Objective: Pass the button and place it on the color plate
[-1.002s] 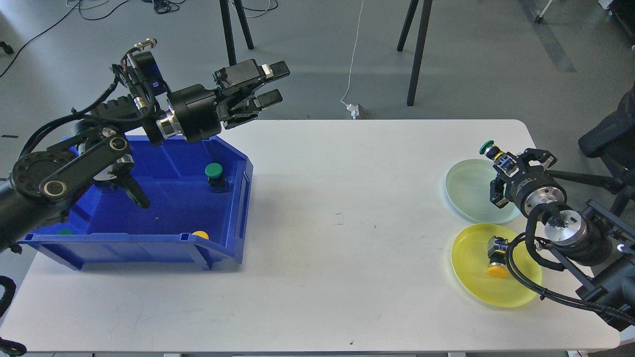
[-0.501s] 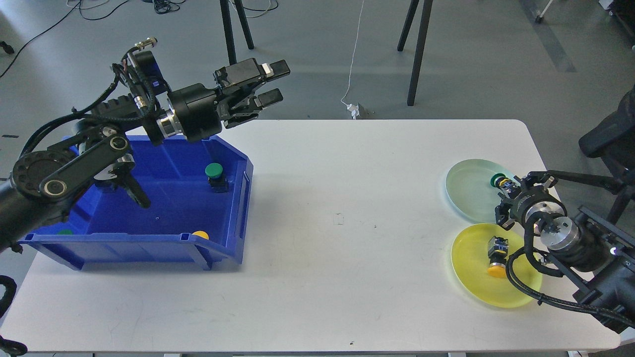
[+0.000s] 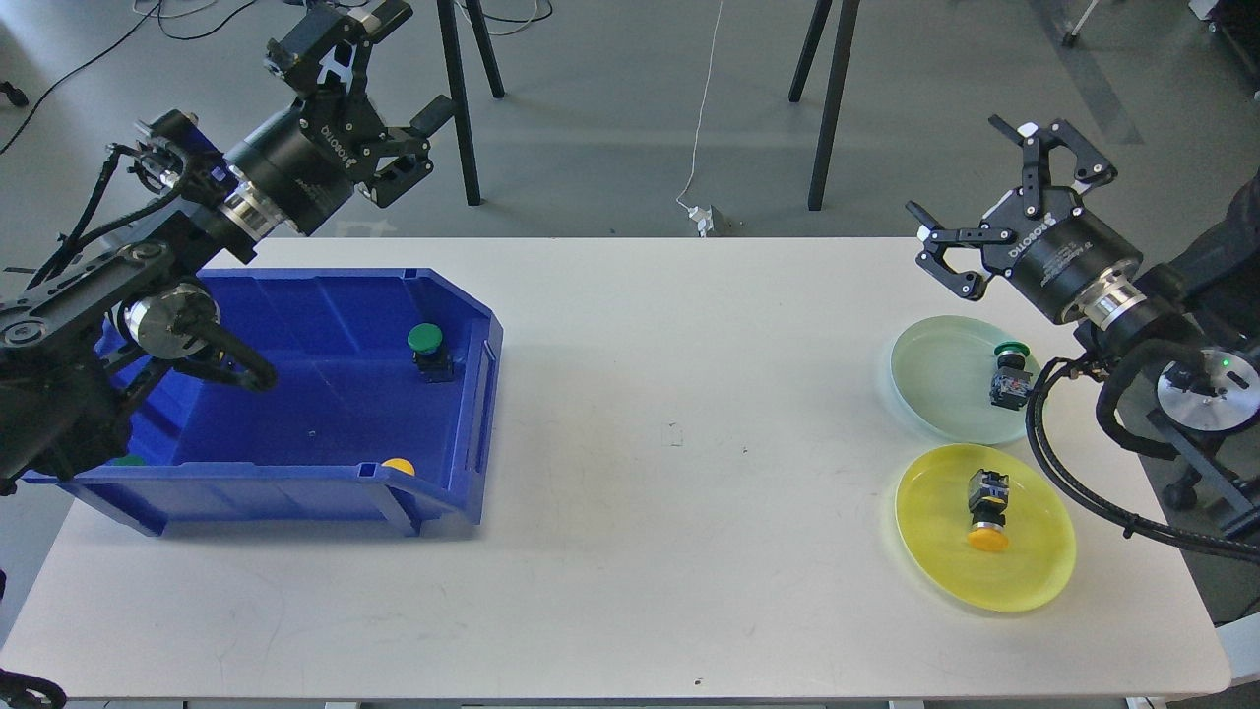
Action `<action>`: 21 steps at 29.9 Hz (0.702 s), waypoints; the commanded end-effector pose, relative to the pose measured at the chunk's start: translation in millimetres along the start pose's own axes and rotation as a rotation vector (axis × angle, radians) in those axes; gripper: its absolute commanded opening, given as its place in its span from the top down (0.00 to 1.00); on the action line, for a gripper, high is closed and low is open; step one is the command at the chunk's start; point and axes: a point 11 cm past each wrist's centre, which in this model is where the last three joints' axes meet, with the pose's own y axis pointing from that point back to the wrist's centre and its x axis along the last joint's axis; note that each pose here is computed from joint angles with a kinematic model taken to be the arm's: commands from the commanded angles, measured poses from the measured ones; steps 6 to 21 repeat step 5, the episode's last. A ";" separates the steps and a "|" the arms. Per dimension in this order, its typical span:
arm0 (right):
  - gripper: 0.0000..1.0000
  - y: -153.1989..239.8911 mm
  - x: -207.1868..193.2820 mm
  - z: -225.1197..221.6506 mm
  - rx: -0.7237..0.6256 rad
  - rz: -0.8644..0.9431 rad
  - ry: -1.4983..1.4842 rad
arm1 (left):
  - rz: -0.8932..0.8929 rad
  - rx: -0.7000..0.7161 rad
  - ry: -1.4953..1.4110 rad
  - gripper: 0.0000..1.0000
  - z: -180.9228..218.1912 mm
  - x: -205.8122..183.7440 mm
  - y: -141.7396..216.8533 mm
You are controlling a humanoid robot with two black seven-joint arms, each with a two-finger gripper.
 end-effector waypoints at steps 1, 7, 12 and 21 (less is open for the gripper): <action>0.01 -22.8 -13.2 0.4 -0.060 -0.056 0.059 | 0.038 0.000 0.016 0.01 -4.9 8.8 10.3; 0.01 -43.2 -33.5 0.4 -0.103 -0.110 0.109 | 0.054 -0.020 0.015 0.01 2.2 14.2 14.1; 0.01 -43.2 -33.5 0.4 -0.103 -0.110 0.109 | 0.054 -0.020 0.015 0.01 2.2 14.2 14.1; 0.01 -43.2 -33.5 0.4 -0.103 -0.110 0.109 | 0.054 -0.020 0.015 0.01 2.2 14.2 14.1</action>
